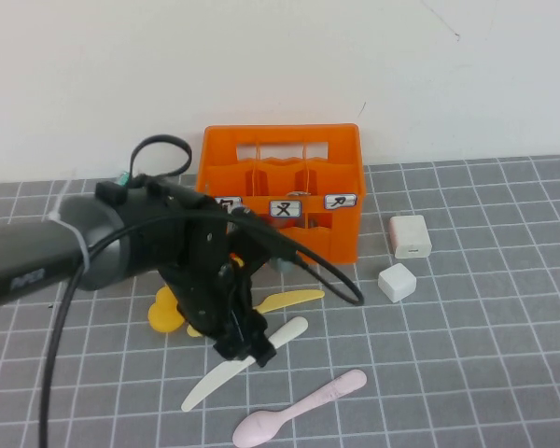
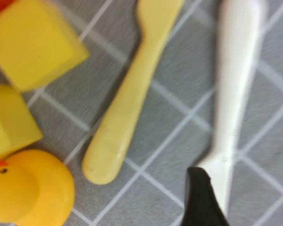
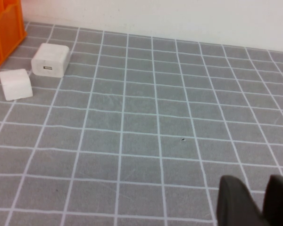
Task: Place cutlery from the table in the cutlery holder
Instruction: Pick up the knife
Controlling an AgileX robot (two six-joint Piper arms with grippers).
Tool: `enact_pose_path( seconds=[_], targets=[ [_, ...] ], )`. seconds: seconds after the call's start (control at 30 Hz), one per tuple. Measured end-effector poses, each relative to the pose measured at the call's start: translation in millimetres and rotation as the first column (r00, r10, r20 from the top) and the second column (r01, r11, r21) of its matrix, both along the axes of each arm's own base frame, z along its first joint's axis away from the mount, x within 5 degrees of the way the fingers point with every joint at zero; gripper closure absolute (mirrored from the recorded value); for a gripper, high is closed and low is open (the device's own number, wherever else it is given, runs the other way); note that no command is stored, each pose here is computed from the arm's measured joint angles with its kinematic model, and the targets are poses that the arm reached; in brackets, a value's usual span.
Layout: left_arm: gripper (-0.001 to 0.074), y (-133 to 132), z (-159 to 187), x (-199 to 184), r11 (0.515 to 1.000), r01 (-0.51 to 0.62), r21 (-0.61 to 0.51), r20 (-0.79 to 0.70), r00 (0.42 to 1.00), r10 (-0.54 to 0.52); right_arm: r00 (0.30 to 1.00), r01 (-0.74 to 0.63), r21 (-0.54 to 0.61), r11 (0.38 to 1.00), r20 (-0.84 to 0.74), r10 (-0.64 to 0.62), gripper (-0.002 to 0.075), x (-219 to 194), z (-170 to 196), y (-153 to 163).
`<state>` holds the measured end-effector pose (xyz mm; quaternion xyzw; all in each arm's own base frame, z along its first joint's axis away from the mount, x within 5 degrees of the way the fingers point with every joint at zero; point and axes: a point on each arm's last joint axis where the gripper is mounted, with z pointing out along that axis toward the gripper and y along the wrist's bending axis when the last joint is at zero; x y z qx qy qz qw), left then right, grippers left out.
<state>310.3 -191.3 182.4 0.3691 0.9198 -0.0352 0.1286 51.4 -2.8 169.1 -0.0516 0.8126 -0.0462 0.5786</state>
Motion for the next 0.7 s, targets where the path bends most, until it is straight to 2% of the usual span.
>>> enact_pose_path(
  seconds=[0.3, 0.57, 0.63, 0.7],
  targets=[
    [0.0446, -0.4, -50.1, 11.3, 0.999, 0.013, 0.042, -0.067, 0.998, -0.011, 1.0, 0.0, 0.0, 1.0, 0.0, 0.0, 0.0581, 0.0, 0.0, 0.0],
    [0.0462, -2.2, -51.4, 12.8, 1.0, 0.005, 0.029, -0.065, 0.998, -0.003, 1.0, 0.0, 0.0, 1.0, 0.0, 0.0, 0.0581, 0.0, 0.0, 0.0],
    [0.0503, -2.3, -51.4, 13.1, 1.0, 0.005, 0.027, -0.061, 0.998, -0.003, 1.0, 0.0, 0.0, 1.0, 0.0, 0.0, 0.0581, 0.0, 0.0, 0.0],
    [0.0576, -2.6, -51.3, 13.5, 1.0, 0.007, 0.025, -0.056, 0.998, -0.006, 1.0, 0.0, 0.0, 1.0, 0.0, 0.0, 0.0581, 0.0, 0.0, 0.0]
  ],
)
